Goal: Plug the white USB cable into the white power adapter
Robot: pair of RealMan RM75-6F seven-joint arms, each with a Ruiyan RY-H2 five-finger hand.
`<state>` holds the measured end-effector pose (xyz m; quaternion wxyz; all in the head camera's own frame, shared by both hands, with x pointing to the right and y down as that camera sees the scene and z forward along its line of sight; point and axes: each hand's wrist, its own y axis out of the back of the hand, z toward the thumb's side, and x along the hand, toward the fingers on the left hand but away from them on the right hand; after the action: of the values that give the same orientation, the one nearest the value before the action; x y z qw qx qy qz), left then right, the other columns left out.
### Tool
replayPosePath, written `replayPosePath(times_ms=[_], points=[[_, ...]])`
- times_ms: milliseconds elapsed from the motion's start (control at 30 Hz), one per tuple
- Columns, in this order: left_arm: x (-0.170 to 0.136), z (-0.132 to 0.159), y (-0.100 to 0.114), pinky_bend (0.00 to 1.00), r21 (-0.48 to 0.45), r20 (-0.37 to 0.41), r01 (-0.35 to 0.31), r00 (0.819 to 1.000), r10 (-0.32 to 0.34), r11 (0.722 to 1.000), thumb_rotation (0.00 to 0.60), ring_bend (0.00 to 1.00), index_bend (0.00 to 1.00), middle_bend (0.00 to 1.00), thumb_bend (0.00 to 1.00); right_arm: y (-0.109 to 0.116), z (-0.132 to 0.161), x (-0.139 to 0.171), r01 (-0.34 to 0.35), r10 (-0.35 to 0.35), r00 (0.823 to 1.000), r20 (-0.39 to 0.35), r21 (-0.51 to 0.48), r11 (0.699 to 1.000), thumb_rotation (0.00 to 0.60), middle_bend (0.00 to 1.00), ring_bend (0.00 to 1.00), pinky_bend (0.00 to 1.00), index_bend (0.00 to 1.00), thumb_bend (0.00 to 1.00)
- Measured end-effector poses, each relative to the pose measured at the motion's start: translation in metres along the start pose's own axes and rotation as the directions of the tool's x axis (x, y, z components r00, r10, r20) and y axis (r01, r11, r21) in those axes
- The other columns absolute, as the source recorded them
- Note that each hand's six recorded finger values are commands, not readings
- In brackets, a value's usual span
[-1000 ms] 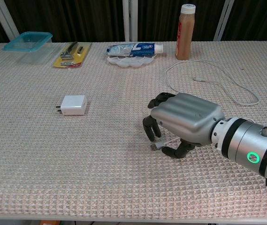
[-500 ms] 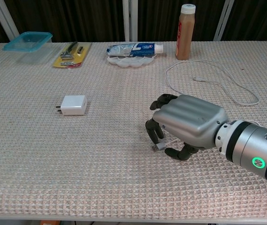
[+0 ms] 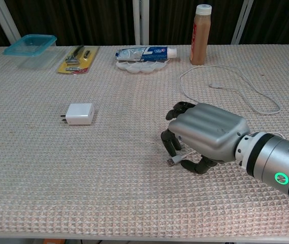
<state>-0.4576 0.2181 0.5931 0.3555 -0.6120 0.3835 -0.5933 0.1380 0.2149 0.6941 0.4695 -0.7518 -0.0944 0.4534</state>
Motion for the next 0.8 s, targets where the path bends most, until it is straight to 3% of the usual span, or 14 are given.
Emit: replayPosePath(times_ms=[333,800], points=[[-0.0003,-0.0012,-0.0006,0.0,-0.004,0.0,0.003,1.0,-0.003,1.0,0.6,0.0,0.16,0.12,0.04,0.0018,0.0044,-0.0029,0.011,-0.011,1.0,-0.006,-0.005,1.0,0.6,0.44,0.13,0.05,0.51,0.31],[0.0046,0.0053,0.0023,0.0,0.018,0.027,0.012,1.0,-0.013,1.0,0.6,0.0,0.16,0.12,0.04,0.0098,-0.0012,-0.0044,0.037,-0.037,0.999,0.001,-0.014,0.999,0.6,0.47,0.19,0.05,0.59,0.4]])
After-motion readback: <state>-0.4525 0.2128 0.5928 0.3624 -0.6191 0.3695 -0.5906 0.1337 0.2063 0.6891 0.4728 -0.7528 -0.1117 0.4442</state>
